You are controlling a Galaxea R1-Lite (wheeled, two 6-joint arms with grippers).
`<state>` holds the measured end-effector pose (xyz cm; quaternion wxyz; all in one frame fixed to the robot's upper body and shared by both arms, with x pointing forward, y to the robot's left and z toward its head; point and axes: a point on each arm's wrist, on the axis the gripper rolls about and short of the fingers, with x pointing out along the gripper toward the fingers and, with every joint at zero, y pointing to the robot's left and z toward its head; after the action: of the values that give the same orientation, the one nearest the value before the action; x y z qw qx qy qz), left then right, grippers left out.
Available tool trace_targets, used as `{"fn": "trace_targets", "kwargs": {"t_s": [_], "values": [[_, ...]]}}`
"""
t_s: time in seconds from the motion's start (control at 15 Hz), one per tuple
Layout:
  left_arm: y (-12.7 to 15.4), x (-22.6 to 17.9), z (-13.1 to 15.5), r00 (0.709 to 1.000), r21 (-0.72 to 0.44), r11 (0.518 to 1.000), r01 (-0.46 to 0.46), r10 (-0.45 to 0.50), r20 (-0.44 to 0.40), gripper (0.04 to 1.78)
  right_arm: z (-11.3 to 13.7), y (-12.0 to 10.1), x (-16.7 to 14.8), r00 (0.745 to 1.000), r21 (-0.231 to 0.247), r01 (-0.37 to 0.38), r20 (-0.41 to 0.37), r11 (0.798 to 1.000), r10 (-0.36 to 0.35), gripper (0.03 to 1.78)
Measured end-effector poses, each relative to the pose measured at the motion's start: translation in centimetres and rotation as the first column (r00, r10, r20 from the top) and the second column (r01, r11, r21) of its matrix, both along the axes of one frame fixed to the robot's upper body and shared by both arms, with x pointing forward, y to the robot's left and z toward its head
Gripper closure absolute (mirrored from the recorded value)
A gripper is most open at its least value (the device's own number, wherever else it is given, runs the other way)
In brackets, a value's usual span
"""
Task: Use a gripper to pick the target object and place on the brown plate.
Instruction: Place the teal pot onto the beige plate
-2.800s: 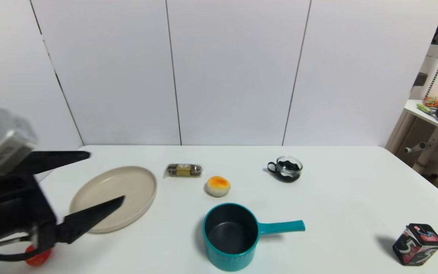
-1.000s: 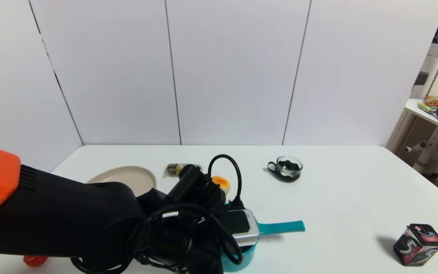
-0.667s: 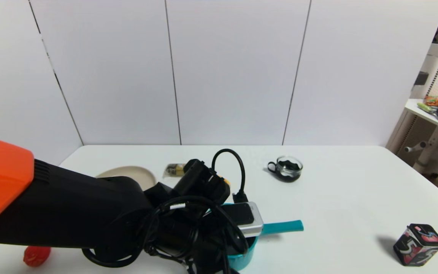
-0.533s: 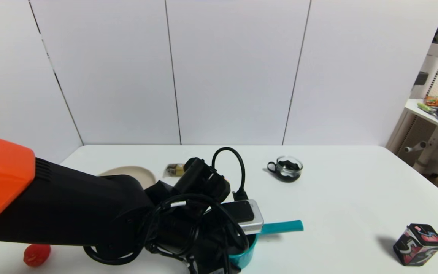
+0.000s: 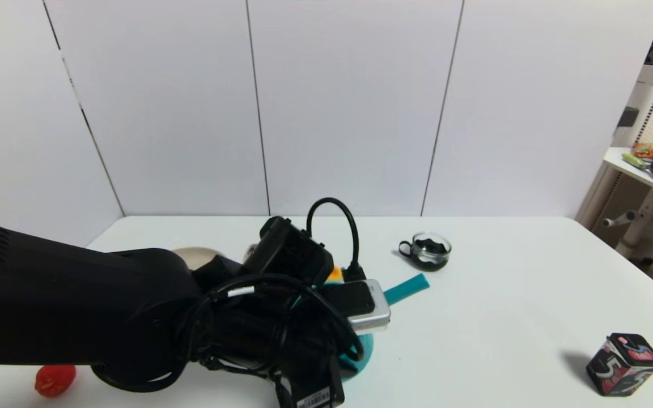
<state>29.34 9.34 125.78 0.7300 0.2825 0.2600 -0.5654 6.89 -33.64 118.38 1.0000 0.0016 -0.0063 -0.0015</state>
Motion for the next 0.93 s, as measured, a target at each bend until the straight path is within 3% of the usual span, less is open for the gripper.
{"fn": "trace_targets", "kwargs": {"t_s": [0.2,0.4,0.67,0.93], "values": [[1.9,0.0,2.7,0.997,-0.066,0.997,-0.049,0.053,0.054,1.69,0.0,0.0,0.0,1.000,0.000,0.001,0.000,1.000,-0.001,0.12],[5.5,1.4,5.1,0.978,-0.122,0.980,-0.156,0.170,0.117,1.69,0.0,0.0,0.0,1.000,0.000,0.000,0.000,1.000,0.000,0.12],[11.3,3.9,6.5,0.921,-0.112,0.948,-0.299,0.317,0.228,1.69,0.0,0.0,0.0,1.000,0.000,0.000,0.000,1.000,0.000,0.12],[16.3,6.3,5.4,0.866,-0.034,0.895,-0.444,0.439,0.240,1.69,0.0,0.0,0.0,1.000,0.000,0.000,0.000,1.000,0.000,0.12]]}}
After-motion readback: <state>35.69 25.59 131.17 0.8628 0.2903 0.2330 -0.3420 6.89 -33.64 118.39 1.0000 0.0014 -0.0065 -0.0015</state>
